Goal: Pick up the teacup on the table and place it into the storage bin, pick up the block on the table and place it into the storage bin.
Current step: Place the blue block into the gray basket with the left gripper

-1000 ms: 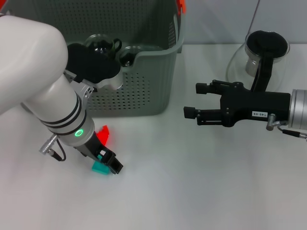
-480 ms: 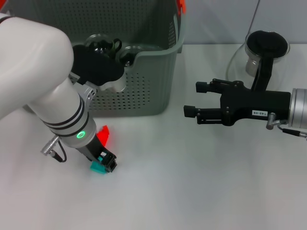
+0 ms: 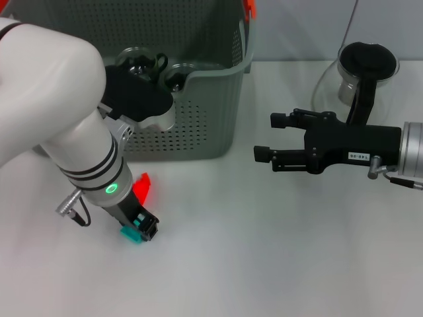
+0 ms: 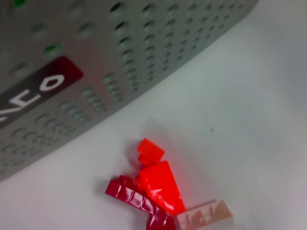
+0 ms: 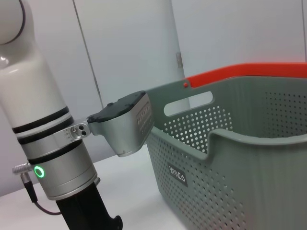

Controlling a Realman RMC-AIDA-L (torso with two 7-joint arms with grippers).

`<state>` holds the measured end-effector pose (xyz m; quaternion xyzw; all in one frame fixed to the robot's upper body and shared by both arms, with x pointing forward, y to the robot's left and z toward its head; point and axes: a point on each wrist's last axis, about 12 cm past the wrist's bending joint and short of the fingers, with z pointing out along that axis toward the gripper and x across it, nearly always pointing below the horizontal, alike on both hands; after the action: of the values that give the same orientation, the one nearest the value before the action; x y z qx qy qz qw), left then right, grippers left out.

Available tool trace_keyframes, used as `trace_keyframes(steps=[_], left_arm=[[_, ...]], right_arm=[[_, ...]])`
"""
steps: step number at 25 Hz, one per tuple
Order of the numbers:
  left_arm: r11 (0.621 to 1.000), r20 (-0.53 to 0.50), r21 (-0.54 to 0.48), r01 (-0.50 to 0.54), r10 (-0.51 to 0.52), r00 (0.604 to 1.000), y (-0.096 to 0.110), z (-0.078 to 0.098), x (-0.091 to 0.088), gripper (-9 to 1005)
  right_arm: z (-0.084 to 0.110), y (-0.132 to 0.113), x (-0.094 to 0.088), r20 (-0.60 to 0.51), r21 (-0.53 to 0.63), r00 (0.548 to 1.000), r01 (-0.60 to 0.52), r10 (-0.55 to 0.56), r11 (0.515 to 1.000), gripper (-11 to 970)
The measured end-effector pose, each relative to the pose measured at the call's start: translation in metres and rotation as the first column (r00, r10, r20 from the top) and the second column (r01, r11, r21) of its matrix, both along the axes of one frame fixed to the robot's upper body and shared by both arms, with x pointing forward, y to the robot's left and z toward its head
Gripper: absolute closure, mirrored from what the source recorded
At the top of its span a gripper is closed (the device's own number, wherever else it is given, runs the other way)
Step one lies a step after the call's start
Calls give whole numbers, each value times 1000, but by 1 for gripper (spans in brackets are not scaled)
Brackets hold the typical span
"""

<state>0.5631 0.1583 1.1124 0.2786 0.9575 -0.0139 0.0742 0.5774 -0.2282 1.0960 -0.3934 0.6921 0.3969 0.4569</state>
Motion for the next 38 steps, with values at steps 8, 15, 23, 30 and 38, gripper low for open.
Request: trace_keyframes(steps=[8,15,23,30,38], left_arm=[[1000,18,-9,18,-18,1000,6,23,-4,587],[844,252,-508,170,-43,967,54,132,-15,570],[694,428,-689,210,155,890,111,174,42,551],[820,431,-572,23,277,859,132,132,88,534],[850,566,-501,163,180,804,115,162,56,440]], right_arm=[[-1,0,-1,-3,1,1000,-1,1,1000,45],[-3,-3,-4,-10,3,1000,2,-1,1000,45],[-4,-3,-7,-21,10,1000,-9,9,1000,45],[-5,0,-8,-31,19,999,-12,13,1000,44],[-4,-1,-8,-33,24,999,-8,8,1000,44]])
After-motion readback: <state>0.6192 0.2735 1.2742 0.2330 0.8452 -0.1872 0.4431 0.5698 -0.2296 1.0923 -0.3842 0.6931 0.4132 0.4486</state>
